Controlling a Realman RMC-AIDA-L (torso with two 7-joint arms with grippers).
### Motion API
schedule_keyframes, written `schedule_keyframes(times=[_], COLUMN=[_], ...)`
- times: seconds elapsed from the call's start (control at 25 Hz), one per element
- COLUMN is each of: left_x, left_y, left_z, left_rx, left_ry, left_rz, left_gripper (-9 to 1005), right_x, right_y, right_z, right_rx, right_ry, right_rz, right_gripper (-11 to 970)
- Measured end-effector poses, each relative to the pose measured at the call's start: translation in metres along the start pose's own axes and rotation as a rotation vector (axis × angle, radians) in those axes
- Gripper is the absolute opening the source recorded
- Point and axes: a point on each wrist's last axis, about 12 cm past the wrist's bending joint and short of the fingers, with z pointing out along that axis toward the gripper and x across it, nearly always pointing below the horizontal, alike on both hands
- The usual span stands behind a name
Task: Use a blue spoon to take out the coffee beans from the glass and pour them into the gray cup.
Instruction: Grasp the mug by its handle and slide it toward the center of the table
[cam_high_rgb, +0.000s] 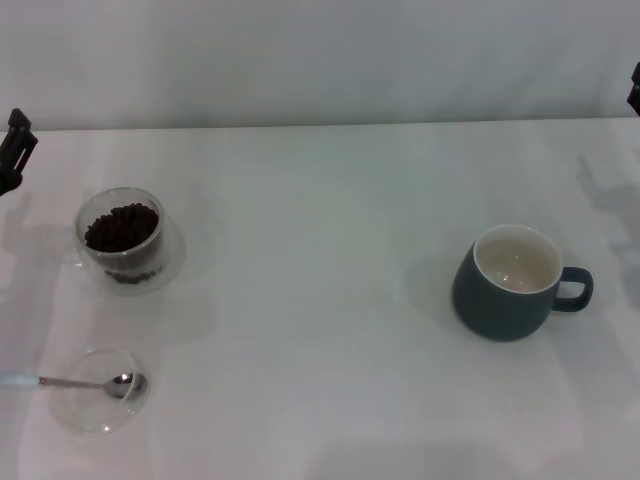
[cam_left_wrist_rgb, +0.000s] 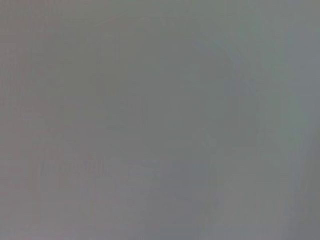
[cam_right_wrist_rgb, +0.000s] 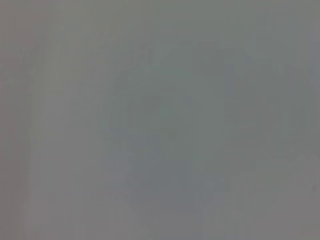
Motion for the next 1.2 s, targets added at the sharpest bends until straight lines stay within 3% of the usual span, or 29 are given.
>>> schedule_keyframes(times=[0.36,0.64,0.96,1.2], left_x=[0.0,-0.004,-0.005,-0.005], left_y=[0.004,0.015,0.033,0.043], left_z=[-0.014,-0.048,-0.096,-0.13], left_rx=[0.011,0.011,0.009,0.015], left_ry=[-0.037,-0.142,-0.216,-0.238], left_rz=[0.004,-0.035,-0.248,-0.349], left_gripper=[873,872,872,871], right_x=[0.004,0.006,0.01,0.011], right_y=[-0.001,-0.002,-0.005,-0.006], right_z=[-0.003,-0.006,-0.007,-0.006], right_rx=[0.006,0.013,0.02,0.027], right_ry=[0.021,0.034,0.063,0.076], right_rz=[-0.004,-0.003,-0.014,-0.053], right_gripper=[868,868,868,869])
